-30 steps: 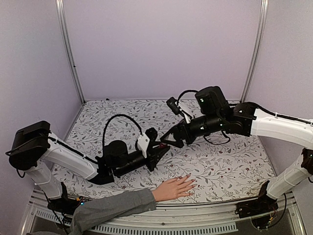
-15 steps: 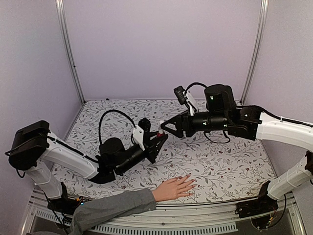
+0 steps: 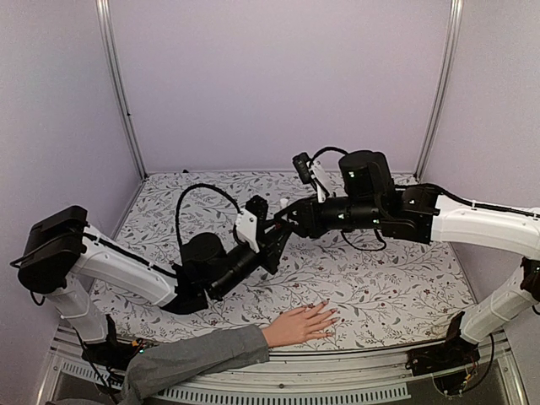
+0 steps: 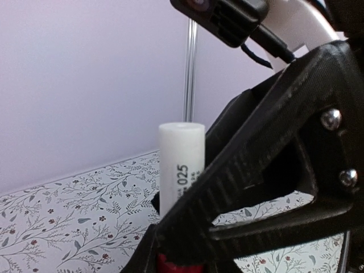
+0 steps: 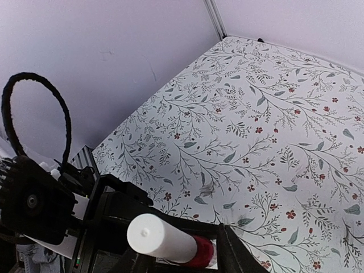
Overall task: Paint the nails
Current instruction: Unscrew the nail polish bottle.
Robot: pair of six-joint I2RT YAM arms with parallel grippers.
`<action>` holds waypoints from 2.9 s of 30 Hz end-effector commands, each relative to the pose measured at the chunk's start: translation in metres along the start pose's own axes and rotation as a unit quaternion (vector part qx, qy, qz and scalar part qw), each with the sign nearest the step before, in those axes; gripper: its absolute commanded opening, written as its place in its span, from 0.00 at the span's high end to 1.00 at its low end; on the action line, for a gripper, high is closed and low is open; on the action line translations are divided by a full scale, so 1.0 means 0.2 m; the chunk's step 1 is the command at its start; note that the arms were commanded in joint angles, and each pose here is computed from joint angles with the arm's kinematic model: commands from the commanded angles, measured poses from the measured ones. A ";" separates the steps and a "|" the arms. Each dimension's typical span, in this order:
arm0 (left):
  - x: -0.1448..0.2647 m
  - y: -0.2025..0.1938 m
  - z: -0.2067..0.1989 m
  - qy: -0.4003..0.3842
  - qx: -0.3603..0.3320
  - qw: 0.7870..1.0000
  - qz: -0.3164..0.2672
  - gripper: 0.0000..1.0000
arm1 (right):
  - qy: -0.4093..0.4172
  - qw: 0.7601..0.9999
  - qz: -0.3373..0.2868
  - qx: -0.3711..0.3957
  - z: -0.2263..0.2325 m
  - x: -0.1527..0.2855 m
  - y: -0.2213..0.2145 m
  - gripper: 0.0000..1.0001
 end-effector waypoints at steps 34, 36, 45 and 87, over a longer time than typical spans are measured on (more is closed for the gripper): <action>-0.04 -0.05 -0.06 0.006 -0.003 1.000 0.031 1.00 | -0.019 0.999 -0.032 0.013 0.02 0.00 0.09 0.97; -0.03 -0.04 -0.07 -0.013 0.002 1.000 0.027 1.00 | 0.002 0.999 -0.031 0.026 0.04 0.00 0.08 0.99; 0.09 0.05 -0.21 -0.216 0.032 0.976 -0.017 1.00 | 0.100 0.989 -0.034 0.099 0.17 0.08 0.08 1.00; 0.20 0.28 -0.12 -0.233 -0.005 0.971 -0.057 1.00 | 0.255 0.949 -0.044 0.177 0.37 0.26 0.08 0.42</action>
Point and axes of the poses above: each gripper's point midway between its finger pads, its own x axis back along the fingers, its own z axis along the line the jaws close on, y = z × x, the point moved 5 cm from there along x, back along the fingers
